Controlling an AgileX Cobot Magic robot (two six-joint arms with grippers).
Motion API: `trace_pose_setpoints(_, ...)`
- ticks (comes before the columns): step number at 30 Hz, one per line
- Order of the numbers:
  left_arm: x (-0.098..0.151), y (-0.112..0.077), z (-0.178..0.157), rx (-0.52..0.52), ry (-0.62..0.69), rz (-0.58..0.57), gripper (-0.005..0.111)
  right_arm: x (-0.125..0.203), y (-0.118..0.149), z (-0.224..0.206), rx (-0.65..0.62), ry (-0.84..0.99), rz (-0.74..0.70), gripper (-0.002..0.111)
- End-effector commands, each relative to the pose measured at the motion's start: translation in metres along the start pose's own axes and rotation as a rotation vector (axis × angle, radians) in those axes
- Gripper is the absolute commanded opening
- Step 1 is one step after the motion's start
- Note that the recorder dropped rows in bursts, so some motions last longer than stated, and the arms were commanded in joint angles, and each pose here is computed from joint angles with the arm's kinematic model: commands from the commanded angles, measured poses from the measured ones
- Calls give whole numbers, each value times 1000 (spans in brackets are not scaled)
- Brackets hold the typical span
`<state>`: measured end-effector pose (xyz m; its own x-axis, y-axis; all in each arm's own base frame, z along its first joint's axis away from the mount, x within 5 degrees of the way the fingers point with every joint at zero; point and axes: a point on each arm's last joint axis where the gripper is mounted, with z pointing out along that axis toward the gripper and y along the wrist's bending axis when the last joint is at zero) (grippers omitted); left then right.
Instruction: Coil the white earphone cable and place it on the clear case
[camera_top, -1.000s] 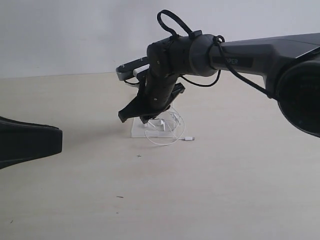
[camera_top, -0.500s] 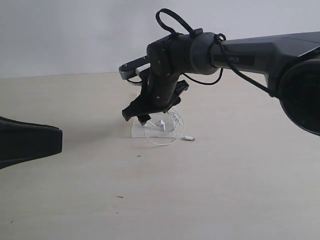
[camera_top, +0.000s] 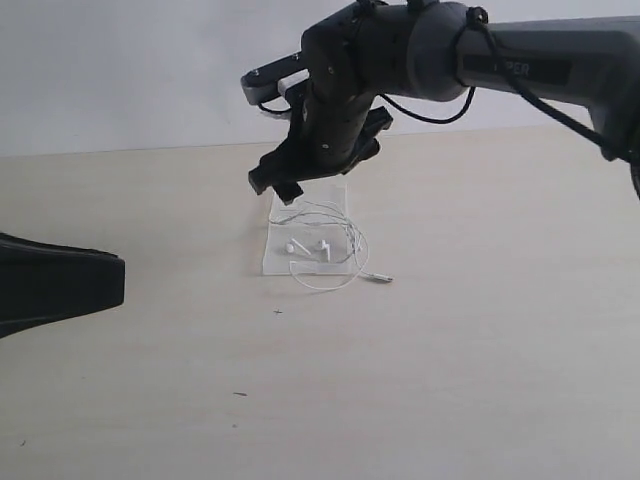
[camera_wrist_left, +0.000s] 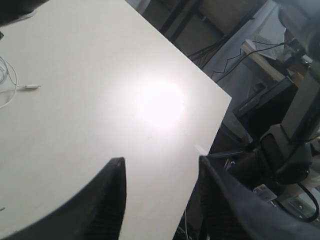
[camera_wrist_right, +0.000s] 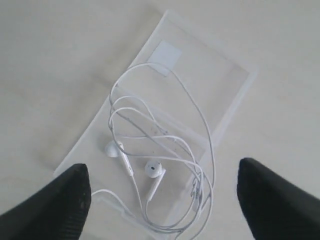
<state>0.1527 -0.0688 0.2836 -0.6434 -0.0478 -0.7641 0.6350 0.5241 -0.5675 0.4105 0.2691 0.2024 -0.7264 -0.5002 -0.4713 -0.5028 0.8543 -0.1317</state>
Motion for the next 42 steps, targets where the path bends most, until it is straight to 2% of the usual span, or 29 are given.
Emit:
trace_pose_setpoints(1, 0, -1, 0, 1, -9, 19, 45, -8, -9, -34, 30, -36, 70, 64)
trace_pose_setpoints(3, 0, 0, 0, -5, -11, 23, 45, -9, -13, -45, 45, -37, 84, 49)
trace_pose_setpoints(7, 0, 0, 0, -3, -11, 33, 45, -8, -17, -68, 54, -27, 112, 6)
trace_pose_setpoints(8, 0, 0, 0, -3, -11, 38, 45, -8, -17, -74, 51, -26, 119, 0)
trace_pose_setpoints(13, 0, 0, 0, -4, -11, 48, 40, 6, -19, -96, 29, -62, 175, 0)
trace_pose_setpoints(16, 0, -2, 0, 8, -6, 48, 27, 25, -20, -109, 10, -105, 200, 0)
trace_pose_setpoints(20, 1, -4, 0, 32, 3, 48, 3, 62, -22, -138, -25, -197, 209, 0)
trace_pose_setpoints(21, 1, -4, 0, 38, 5, 48, 0, 70, -22, -144, -33, -222, 209, 0)
trace_pose_setpoints(26, 2, -6, 0, 57, 13, 48, 0, 138, -23, -165, -69, -282, 232, 0)
trace_pose_setpoints(27, 3, -7, 0, 73, 19, 48, 0, 166, -23, -169, -75, -282, 228, 0)
trace_pose_setpoints(28, 3, -8, 0, 81, 22, 48, 0, 177, -23, -172, -77, -284, 227, 0)
trace_pose_setpoints(29, 2, -11, -1, 119, 1, 31, 0, 203, -24, -173, -77, -265, 229, 0)
trace_pose_setpoints(30, 3, -13, -1, 131, -15, 20, 0, 212, -23, -173, -82, -268, 241, 0)
trace_pose_setpoints(33, 10, -22, -5, 165, -112, 9, 0, 259, -22, -183, -152, -407, 342, 0)
trace_pose_setpoints(35, 15, -33, -11, 178, -163, 57, 0, 278, -21, -192, -219, -532, 432, 0)
trace_pose_setpoints(37, 19, -44, -17, 192, -211, 92, 0, 290, -22, -205, -246, -629, 441, 0)
trace_pose_setpoints(42, 26, -66, -29, 213, -257, 146, 0, 311, -27, -224, -242, -691, 462, 0)
